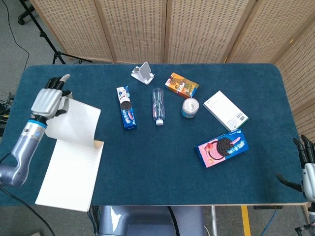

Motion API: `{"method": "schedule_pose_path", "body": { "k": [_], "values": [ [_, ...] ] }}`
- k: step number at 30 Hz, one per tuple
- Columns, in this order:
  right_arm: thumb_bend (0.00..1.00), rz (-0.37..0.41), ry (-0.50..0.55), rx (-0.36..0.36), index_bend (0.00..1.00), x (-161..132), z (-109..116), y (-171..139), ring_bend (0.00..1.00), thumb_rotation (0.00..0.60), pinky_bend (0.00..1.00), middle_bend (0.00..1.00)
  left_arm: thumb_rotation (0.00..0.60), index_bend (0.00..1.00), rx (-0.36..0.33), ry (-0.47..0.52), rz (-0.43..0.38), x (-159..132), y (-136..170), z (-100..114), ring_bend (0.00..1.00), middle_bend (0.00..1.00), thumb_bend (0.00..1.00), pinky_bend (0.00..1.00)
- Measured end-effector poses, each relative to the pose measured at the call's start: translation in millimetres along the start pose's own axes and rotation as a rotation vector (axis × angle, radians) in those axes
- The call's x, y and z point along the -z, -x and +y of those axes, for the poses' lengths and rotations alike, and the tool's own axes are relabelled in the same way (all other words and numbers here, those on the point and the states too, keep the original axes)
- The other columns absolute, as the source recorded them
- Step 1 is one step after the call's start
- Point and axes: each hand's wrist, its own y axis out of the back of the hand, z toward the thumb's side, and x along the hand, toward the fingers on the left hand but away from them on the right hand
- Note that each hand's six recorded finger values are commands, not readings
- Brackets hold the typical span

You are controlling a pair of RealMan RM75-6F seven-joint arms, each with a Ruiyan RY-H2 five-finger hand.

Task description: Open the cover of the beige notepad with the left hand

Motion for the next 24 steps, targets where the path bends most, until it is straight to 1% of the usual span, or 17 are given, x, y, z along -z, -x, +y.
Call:
{"method": "schedule_pose_path", "body": {
  "k": [1,2,3,4,5,8,10,13,15,17,19,22,24],
  "values": [
    [0.0,-0.003,-0.003,0.0,0.0,0,-1,0,0.0,0.6,0.0,0.0,0.6,0.17,-0.012,-0.006,0.019,2,-7,2,0.0,0.0,0.26,0.0],
    [0.0,-0.009,-0.007,0.0,0.0,1,-2,1,0.0,0.6,0.0,0.0,0.6,0.07,-0.031,0.001,0.051,5,-16,4,0.0,0.0,0.19,0.0],
    [0.0,-0.014,-0.011,-0.001,0.0,2,-3,2,0.0,0.6,0.0,0.0,0.6,0.0,-0.043,0.018,0.078,8,-22,6,0.0,0.0,0.1,0.0],
    [0.0,-0.02,-0.016,-0.003,0.0,3,-4,3,0.0,0.6,0.0,0.0,0.6,0.0,-0.055,0.041,0.104,11,-29,8,0.0,0.0,0.04,0.0],
    [0.0,-0.023,-0.018,-0.005,0.0,3,-5,4,0.0,0.6,0.0,0.0,0.6,0.0,-0.07,0.083,0.135,12,-37,10,0.0,0.0,0.02,0.0],
    [0.0,-0.026,-0.022,-0.012,0.0,3,-8,5,0.0,0.6,0.0,0.0,0.6,0.0,-0.099,0.178,0.167,6,-48,10,0.0,0.0,0.0,0.0],
    [0.0,-0.024,-0.026,-0.017,0.0,3,-10,6,0.0,0.6,0.0,0.0,0.6,0.0,-0.116,0.201,0.161,5,-48,13,0.0,0.0,0.0,0.0],
    [0.0,-0.012,-0.028,-0.029,0.0,-1,-14,4,0.0,0.6,0.0,0.0,0.6,0.0,-0.169,0.212,0.127,4,-40,26,0.0,0.0,0.0,0.0],
    [0.0,-0.007,-0.026,-0.027,0.0,-2,-13,3,0.0,0.6,0.0,0.0,0.6,0.0,-0.204,0.214,0.097,3,-27,36,0.0,0.0,0.0,0.0],
    [0.0,0.002,-0.022,-0.02,0.0,-4,-11,2,0.0,0.6,0.0,0.0,0.6,0.0,-0.208,0.213,0.071,3,-11,42,0.0,0.0,0.0,0.0],
    [0.0,0.007,-0.016,-0.019,0.0,-5,-10,1,0.0,0.6,0.0,0.0,0.6,0.0,-0.195,0.213,0.056,3,5,43,0.0,0.0,0.0,0.0],
    [0.0,0.012,-0.01,-0.011,0.0,-6,-6,-1,0.0,0.6,0.0,0.0,0.6,0.0,-0.152,0.209,0.048,5,40,40,0.0,0.0,0.0,0.0],
    [0.0,0.014,-0.009,-0.005,0.0,-6,-4,-2,0.0,0.6,0.0,0.0,0.6,0.0,-0.114,0.201,0.057,9,72,33,0.0,0.0,0.0,0.0]
  ]
}}
